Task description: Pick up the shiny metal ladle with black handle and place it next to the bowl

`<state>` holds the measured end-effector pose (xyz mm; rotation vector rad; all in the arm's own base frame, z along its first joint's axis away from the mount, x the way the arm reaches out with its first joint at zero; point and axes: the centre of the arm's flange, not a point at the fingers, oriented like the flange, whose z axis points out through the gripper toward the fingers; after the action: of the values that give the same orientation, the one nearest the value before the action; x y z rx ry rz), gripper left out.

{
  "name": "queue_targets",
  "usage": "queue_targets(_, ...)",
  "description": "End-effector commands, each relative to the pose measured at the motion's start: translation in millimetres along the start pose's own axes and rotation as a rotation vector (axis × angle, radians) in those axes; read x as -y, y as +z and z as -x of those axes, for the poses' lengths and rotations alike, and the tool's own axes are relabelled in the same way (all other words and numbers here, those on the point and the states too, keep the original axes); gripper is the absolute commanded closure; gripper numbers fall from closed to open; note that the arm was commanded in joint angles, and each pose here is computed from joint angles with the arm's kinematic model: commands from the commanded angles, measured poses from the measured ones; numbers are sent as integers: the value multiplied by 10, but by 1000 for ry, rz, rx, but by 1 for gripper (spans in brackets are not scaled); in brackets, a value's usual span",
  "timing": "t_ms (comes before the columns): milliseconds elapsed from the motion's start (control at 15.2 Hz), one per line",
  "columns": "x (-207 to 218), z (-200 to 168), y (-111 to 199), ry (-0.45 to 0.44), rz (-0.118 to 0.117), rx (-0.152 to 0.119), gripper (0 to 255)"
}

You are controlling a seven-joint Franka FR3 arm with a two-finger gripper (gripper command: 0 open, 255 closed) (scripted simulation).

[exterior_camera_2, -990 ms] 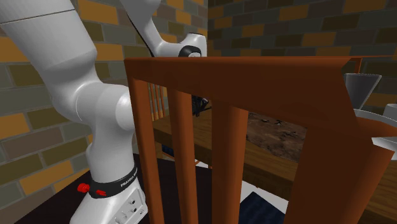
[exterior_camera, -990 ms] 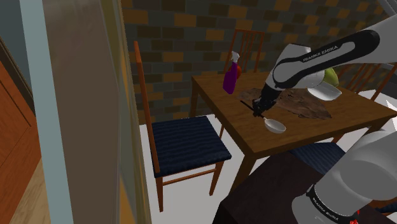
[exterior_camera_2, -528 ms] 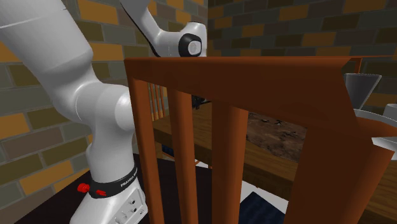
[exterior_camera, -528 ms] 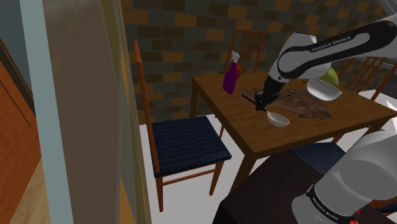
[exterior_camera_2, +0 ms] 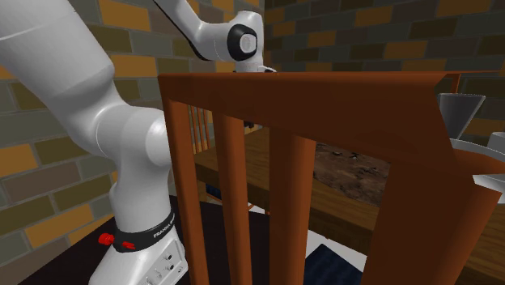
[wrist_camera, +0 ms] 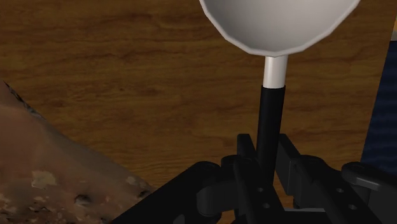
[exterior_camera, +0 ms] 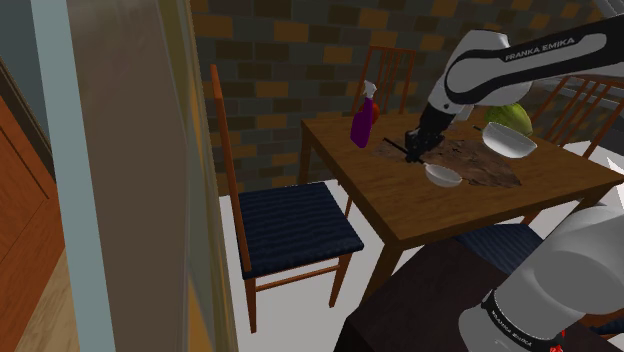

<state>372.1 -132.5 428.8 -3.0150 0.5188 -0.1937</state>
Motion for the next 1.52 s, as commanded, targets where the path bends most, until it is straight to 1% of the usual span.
queue_targets(0, 3, -9, -99, 0, 0, 1, 255)
queue_targets(990, 79, -97, -882, 0, 0, 1, 255)
queue_targets(1056, 81, -98, -897, 0, 0, 1, 255)
queue_targets(1452, -697, 24, -987, 0, 0, 1, 255)
